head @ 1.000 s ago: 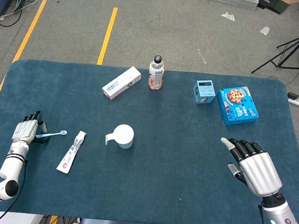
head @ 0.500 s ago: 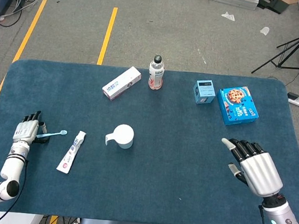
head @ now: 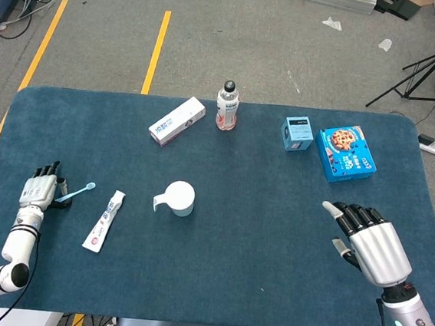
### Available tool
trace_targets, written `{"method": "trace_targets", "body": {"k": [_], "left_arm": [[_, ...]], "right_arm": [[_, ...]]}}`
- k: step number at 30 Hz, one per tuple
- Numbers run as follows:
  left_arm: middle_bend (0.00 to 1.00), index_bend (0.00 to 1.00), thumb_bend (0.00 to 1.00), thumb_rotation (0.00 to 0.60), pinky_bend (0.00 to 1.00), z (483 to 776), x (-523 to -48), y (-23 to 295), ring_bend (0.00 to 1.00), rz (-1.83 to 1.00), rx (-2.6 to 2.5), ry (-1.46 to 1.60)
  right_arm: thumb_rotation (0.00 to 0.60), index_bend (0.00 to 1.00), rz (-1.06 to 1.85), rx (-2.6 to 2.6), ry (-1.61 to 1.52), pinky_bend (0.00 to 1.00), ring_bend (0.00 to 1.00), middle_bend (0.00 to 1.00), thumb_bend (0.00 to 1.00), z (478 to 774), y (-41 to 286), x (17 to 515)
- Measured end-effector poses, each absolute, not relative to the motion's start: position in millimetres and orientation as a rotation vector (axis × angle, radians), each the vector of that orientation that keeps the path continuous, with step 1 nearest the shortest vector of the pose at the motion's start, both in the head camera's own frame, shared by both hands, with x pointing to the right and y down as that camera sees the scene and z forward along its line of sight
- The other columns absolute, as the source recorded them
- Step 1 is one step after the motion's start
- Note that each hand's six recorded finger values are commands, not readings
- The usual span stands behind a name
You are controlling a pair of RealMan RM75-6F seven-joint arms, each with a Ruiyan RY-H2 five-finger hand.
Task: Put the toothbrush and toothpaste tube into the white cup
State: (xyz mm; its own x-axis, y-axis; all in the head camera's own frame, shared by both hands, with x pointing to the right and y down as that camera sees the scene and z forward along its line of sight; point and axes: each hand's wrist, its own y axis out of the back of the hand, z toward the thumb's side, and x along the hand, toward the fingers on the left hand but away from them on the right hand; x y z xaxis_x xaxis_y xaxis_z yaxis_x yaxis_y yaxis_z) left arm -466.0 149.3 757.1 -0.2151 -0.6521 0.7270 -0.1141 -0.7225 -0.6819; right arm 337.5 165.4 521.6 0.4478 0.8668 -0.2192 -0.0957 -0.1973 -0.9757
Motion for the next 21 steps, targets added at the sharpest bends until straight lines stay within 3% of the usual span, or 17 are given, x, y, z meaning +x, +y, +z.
{"method": "trace_targets", "body": {"k": [16, 21], "left_arm": [[0.00, 0.56, 0.48, 0.600, 0.00, 755.0, -468.5, 151.3, 0.00, -1.988, -1.673, 0.878], [0.00, 0.56, 0.49, 0.600, 0.00, 752.0, -469.3, 151.8, 0.00, -1.979, -1.672, 0.884]], "right_arm": [[0.600, 0.25, 1.016, -1.518, -0.709, 0.47, 0.34, 0.32, 0.20, 521.3, 165.0, 337.5], [0.600, 0.25, 1.017, -1.517, -0.712, 0.47, 0.34, 0.32, 0.20, 521.0, 165.2, 338.2]]}}
